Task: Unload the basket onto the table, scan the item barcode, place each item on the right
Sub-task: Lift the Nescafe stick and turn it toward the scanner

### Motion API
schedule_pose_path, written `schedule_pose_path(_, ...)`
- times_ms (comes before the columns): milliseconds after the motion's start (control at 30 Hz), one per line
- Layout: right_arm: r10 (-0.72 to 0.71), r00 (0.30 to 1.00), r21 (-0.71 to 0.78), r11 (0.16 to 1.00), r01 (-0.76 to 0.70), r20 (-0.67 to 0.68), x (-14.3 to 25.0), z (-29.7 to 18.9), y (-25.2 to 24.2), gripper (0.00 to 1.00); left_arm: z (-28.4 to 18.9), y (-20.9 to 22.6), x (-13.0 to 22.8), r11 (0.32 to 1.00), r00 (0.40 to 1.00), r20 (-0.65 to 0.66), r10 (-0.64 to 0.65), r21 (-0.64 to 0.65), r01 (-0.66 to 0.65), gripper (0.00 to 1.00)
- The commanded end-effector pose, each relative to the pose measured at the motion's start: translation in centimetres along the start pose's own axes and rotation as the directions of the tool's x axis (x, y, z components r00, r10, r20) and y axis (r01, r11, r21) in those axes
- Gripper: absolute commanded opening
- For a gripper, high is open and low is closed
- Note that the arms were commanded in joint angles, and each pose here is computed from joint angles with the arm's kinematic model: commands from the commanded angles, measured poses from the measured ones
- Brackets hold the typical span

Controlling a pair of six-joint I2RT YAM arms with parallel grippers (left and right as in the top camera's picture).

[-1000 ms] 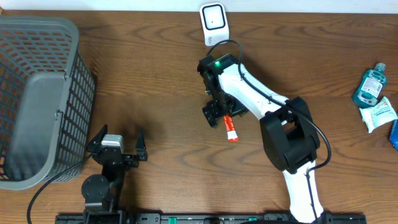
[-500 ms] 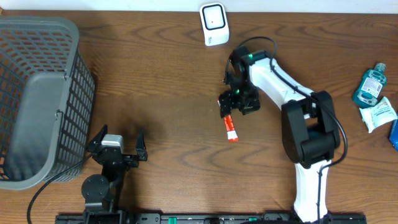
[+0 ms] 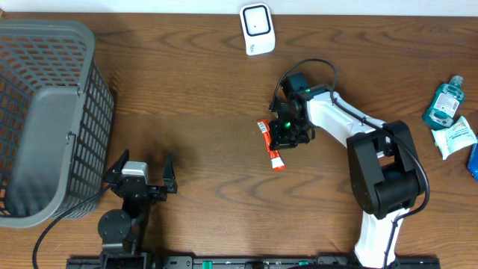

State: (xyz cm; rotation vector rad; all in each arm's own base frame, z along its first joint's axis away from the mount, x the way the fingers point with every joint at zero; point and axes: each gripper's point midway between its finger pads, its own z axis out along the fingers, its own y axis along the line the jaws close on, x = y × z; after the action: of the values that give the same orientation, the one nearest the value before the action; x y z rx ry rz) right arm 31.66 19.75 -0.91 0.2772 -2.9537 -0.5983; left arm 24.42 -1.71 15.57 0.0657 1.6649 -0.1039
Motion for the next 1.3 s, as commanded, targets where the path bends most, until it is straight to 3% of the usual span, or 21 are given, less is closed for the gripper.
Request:
schedule_pose_path(0, 0.086, 0.985, 0.183, 0.981, -0.059, -0.147, 3.7, 5.0, -5.0, 0.01, 0.1, -0.2, 1.6, 1.000, 0.999, -0.049, 0.000, 0.011, 0.001, 0.98)
schedule_pose_path(167, 0.039, 0.995, 0.180, 0.983, -0.021, -0.097, 1.4, 1.7, -3.3, 0.02, 0.1, -0.2, 1.6, 1.000, 0.999, -0.049, 0.000, 0.011, 0.001, 0.98)
schedule_pose_path(367, -0.097, 0.995, 0.096, 0.991, 0.095, 0.016, 0.5, -6.0, 1.6, 0.01, 0.1, -0.2, 1.6, 1.000, 0.999, -0.049, 0.000, 0.011, 0.001, 0.98)
schedule_pose_path(533, -0.245, 0.962, -0.062, 0.965, 0.254, 0.119, 1.8, -10.8, 6.3, 0.02, 0.1, -0.2, 1.6, 1.000, 0.999, -0.049, 0.000, 0.011, 0.001, 0.98)
schedule_pose_path(833, -0.540, 0.827, -0.119, 0.821, 0.559, 0.155, 7.4, -15.6, 9.6, 0.02, 0.1, -0.2, 1.6, 1.000, 0.999, -0.049, 0.000, 0.011, 0.001, 0.98)
schedule_pose_path(1267, -0.549, 0.814, -0.113, 0.811, 0.574, 0.190, 8.9, -17.4, 10.3, 0.02, 0.1, -0.2, 1.6, 1.000, 0.999, -0.049, 0.000, 0.011, 0.001, 0.98)
